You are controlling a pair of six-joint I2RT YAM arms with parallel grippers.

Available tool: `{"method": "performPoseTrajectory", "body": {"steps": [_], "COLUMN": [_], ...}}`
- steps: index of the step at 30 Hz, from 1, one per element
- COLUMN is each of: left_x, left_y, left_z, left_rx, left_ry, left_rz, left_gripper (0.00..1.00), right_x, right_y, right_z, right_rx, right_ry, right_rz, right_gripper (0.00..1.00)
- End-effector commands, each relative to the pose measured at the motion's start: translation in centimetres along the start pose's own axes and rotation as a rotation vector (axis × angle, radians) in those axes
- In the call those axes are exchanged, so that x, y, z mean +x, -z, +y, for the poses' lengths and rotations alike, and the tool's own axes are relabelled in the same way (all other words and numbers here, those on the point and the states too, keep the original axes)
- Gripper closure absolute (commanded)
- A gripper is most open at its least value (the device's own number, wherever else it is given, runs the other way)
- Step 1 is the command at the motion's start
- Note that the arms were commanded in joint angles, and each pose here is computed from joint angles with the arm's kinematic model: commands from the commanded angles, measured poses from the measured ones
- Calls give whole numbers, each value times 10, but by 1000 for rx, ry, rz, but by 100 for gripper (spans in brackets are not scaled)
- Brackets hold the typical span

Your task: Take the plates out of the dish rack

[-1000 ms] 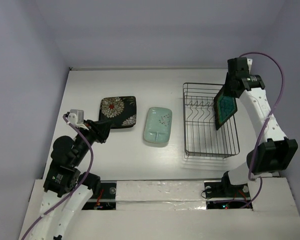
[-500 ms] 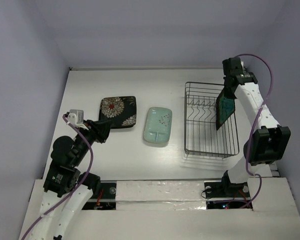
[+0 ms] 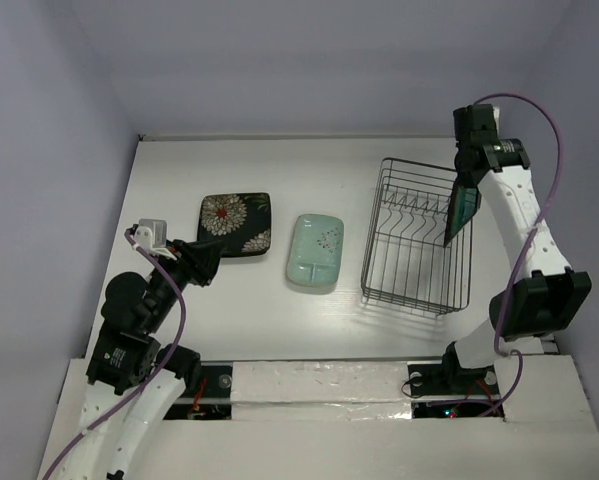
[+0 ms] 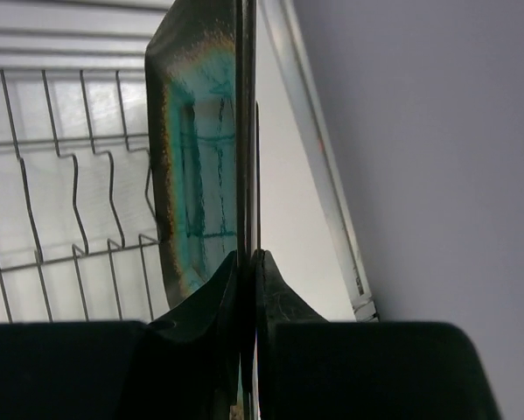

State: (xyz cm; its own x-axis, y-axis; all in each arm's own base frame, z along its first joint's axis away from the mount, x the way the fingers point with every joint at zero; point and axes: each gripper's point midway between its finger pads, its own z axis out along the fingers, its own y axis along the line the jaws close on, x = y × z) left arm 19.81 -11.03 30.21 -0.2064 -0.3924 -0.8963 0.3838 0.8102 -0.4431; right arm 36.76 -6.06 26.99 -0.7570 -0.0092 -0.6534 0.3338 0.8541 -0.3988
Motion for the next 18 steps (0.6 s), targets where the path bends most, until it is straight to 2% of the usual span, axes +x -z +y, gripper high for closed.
{"method": "performPoseTrajectory", "body": {"steps": [1,4,7,12,16,17,18], "left_x": [-9,-9,-10,-9,-9,-10,-10], "left_y": [1,0,0,-2,-3,-3,-3], "left_z": [-4,-3,-1,1,3,4,4], "left_rx": [15,9,2,-8,-14,-22,-20], "left_ry": [2,2,1,0,3,3,3], "left_rz": [-37,-38,-42,-38,-33,-38,-38], "left_gripper": [77,77,77,76,76,76,76], "right_x": [-71,-87,-105,-127,-132,-133,-139], "right_y": [79,115,158,209,250,253,259], "right_z": [-58,-62,-45,45,131,152,170], "right_rx": [53,-34,-237,-637,-1013,-1086,-1163], "right_ry": [-221,-304,-394,-485,-564,-620,-671], "right_rz": [-310,-400,-529,-657,-682,-645,-668], "right_gripper": [100,100,100,100,100,100,100]}}
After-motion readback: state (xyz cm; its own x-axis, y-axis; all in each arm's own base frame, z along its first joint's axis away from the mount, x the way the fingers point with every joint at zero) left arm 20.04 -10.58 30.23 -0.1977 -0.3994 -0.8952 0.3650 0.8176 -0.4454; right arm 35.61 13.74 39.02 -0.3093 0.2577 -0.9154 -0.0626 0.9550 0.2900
